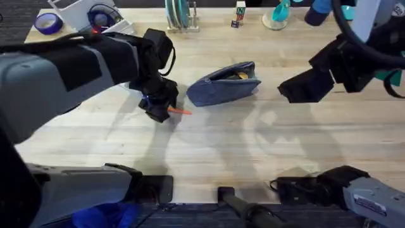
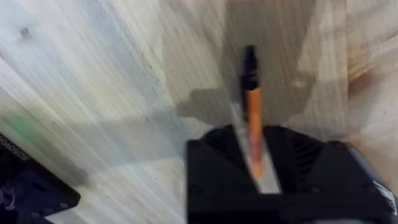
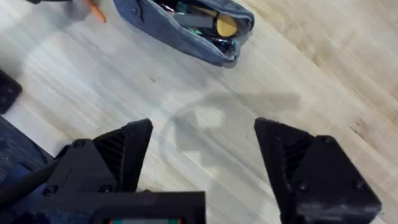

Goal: Unzip the bag, pick up the pens from the table one at a time and place them inside, then zip the bag closed.

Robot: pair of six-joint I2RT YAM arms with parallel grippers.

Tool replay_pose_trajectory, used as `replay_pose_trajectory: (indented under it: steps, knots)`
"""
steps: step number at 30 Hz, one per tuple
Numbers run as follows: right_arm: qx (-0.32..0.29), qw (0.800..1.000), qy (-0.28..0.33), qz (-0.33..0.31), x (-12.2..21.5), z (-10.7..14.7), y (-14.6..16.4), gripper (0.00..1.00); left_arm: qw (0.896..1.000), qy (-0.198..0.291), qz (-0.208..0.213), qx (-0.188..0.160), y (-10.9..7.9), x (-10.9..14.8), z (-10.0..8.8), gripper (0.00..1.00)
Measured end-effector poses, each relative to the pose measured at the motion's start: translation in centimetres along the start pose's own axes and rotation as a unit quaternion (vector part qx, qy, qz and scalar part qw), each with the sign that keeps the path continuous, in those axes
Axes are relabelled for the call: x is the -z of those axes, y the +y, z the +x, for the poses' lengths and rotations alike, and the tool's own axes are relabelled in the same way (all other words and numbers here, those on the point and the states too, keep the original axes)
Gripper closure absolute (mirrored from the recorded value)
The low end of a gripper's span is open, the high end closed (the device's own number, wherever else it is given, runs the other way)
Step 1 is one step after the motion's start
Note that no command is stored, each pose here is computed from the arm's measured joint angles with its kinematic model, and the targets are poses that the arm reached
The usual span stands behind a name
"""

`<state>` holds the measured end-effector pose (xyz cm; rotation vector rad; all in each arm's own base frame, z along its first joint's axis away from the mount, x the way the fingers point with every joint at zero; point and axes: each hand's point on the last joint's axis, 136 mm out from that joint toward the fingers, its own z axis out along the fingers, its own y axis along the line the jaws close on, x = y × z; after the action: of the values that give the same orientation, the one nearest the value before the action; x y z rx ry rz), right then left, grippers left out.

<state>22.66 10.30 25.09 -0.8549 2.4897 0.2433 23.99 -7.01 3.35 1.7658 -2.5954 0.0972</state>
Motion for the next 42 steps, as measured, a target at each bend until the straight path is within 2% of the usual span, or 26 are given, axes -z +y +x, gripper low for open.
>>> replay_pose_trajectory:
  steps: [3,4,23,29,33,42]
  knots:
    - [0.000,1.000,0.000,0.000,0.0,0.0,0.0,0.006,1.000,0.001,0.008,0.002,-0.4,0.0,0.0,0.919]
    - [0.000,1.000,0.000,0.000,0.0,0.0,0.0,0.006,1.000,-0.001,0.008,0.001,-0.4,0.0,0.0,0.948]
    - [0.000,1.000,0.000,0.000,0.0,0.0,0.0,0.005,1.000,-0.003,0.004,0.002,-0.2,0.0,-0.1,0.956]
    - [0.000,1.000,0.000,0.000,0.0,0.0,0.0,0.006,0.999,-0.017,-0.031,0.000,1.5,0.4,-0.5,0.957]
    - [0.000,1.000,0.000,0.000,0.0,0.0,0.0,0.005,0.999,-0.031,-0.034,-0.010,2.1,1.5,-0.9,0.957]
    - [0.000,1.000,0.000,0.000,0.0,0.0,0.0,0.005,0.996,-0.075,-0.005,-0.042,1.8,6.8,-2.1,0.958]
